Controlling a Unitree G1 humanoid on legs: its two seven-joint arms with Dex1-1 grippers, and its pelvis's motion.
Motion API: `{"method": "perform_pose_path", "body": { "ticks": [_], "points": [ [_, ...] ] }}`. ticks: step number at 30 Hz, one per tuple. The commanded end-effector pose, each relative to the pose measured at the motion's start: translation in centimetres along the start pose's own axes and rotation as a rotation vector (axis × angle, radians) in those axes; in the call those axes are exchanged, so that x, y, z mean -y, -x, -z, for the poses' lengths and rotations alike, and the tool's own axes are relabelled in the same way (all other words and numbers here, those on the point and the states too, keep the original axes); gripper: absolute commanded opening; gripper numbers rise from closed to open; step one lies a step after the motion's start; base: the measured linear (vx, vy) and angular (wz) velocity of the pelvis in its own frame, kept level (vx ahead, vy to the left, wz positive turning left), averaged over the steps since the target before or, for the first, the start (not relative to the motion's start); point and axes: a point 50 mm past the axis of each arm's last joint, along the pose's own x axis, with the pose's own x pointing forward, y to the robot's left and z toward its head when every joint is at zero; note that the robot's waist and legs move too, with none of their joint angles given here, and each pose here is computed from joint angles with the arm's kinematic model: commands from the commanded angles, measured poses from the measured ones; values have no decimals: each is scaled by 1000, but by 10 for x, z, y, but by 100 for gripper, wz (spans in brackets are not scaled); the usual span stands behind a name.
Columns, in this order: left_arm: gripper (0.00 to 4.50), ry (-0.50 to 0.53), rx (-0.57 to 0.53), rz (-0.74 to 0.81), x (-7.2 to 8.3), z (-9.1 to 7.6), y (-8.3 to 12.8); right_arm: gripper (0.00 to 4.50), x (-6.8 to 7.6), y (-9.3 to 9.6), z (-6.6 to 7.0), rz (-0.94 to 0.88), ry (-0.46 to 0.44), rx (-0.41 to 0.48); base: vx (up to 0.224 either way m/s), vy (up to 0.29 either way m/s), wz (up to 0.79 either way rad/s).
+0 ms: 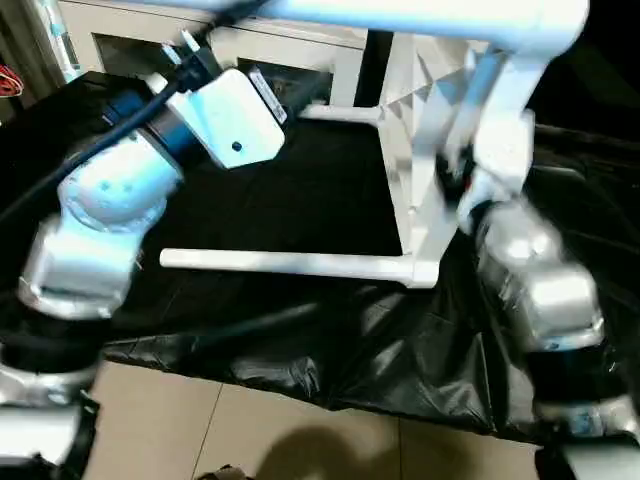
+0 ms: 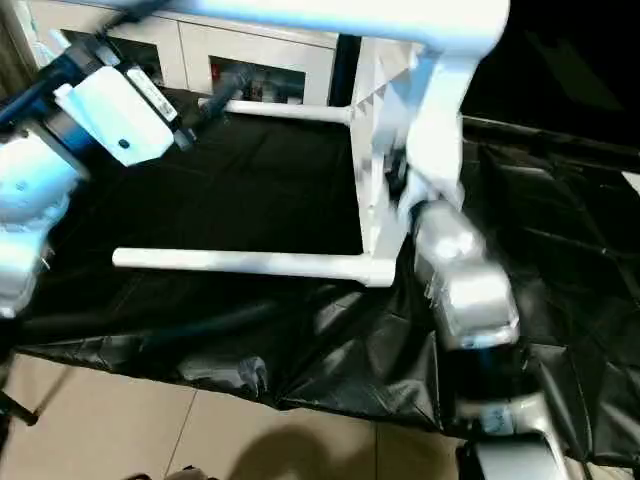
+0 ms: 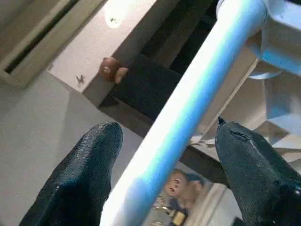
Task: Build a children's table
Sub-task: Flip table
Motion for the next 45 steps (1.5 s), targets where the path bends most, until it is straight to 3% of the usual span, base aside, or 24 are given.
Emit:
{"method": "perform_pose_path", "body": {
  "ticks": [1, 10, 20, 24, 31, 34, 38, 40, 42, 45],
  "points": [
    [367, -51, -7, 11, 1, 3, -3, 307, 3, 1, 2, 24, 9, -3, 0, 0, 0],
    [367, -210, -171, -83, -17, 44, -7, 307, -6, 8, 15, -22, -15, -11, 0, 0, 0],
    [367, -270, -220, -102, -25, 62, -15, 307, -5, 4, 24, -28, -28, -19, 0, 0, 0],
    [333, -215, -210, -109, -22, 64, -14, 271, -5, 4, 25, -30, -81, -1, 0, 0, 0],
    [285, -207, -230, -94, -18, 71, -13, 215, -8, 3, 27, -42, -100, 7, 0, 0, 0],
    [251, -200, -228, -96, -18, 71, -14, 203, -10, 1, 26, -46, -116, 16, 0, 0, 0],
    [239, -165, -208, -96, -18, 69, -18, 198, -10, -1, 25, -56, -105, 29, 0, 0, 0],
    [234, -77, -198, -108, -15, 67, -19, 196, -2, -3, 21, -46, -90, 47, 0, 0, 0],
    [233, -61, -198, -113, -15, 67, -19, 196, 0, -4, 20, -42, -86, 51, 0, 0, 0],
    [230, 70, -217, -177, -16, 70, -15, 196, 24, -10, 5, -15, -24, 107, 0, 0, 0]
  ]
}}
